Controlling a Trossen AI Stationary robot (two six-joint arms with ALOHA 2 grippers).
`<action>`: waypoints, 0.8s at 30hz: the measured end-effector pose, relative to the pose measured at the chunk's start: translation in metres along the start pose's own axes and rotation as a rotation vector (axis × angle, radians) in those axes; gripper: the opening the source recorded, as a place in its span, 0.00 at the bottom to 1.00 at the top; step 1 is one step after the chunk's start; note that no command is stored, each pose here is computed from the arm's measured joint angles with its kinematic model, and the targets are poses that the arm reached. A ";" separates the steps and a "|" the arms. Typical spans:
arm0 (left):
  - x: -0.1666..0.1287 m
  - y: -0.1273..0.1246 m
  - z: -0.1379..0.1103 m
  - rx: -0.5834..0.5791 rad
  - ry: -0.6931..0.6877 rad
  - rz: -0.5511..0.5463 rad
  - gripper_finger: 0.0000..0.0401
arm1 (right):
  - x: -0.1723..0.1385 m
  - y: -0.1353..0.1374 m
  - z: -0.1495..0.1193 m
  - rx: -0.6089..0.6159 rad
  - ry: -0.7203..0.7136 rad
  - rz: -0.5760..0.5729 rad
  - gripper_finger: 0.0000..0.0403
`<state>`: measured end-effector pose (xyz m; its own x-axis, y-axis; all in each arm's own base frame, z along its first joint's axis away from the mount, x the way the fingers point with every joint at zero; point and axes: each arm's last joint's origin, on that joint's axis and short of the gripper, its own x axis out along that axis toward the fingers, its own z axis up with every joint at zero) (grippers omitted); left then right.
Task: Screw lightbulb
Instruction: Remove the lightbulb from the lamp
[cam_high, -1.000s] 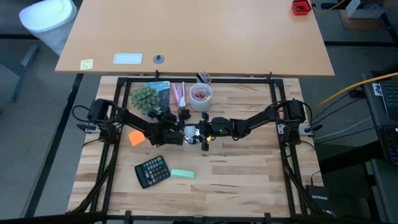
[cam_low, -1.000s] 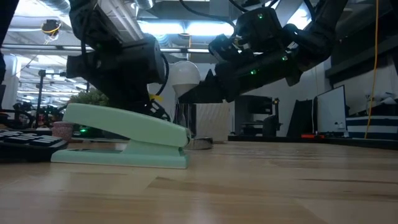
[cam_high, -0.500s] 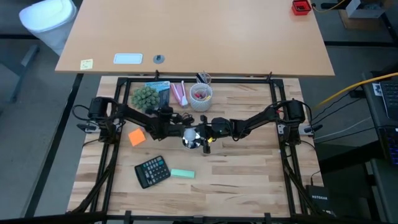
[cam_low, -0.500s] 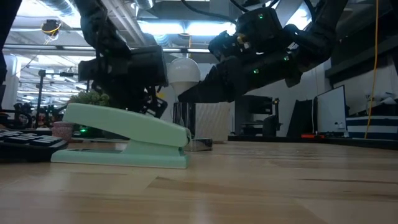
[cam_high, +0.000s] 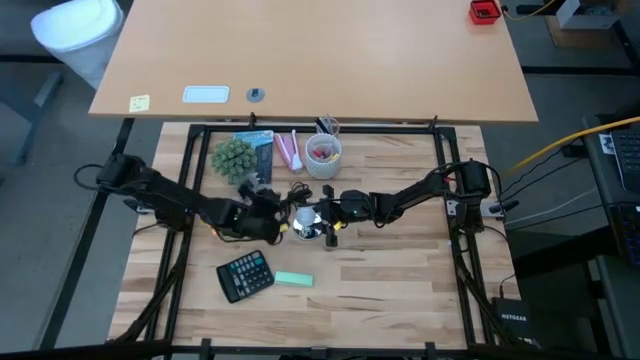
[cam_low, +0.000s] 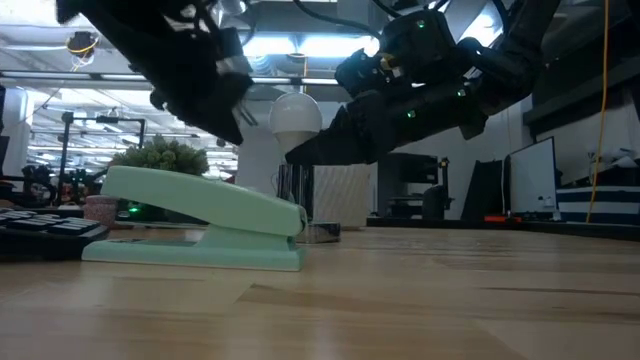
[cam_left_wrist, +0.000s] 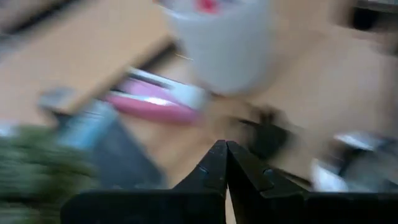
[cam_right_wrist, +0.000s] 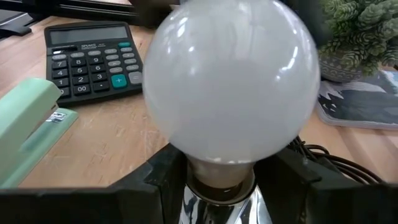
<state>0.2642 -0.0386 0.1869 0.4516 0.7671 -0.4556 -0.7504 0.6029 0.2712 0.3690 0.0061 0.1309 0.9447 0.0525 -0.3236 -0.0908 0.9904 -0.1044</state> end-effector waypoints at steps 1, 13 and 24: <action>-0.005 -0.002 0.000 -0.012 0.027 -0.071 0.00 | 0.000 0.000 0.000 0.000 0.000 -0.002 0.43; -0.012 -0.040 -0.024 -0.065 0.125 -0.288 0.00 | 0.000 0.000 0.002 -0.009 -0.022 0.023 0.43; 0.001 -0.047 -0.037 -0.040 0.159 -0.244 0.00 | -0.001 -0.001 0.010 -0.018 -0.104 0.018 0.43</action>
<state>0.2819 -0.0740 0.1420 0.5418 0.5546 -0.6316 -0.6490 0.7535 0.1050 0.3716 0.0067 0.1403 0.9704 0.0839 -0.2264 -0.1125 0.9868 -0.1166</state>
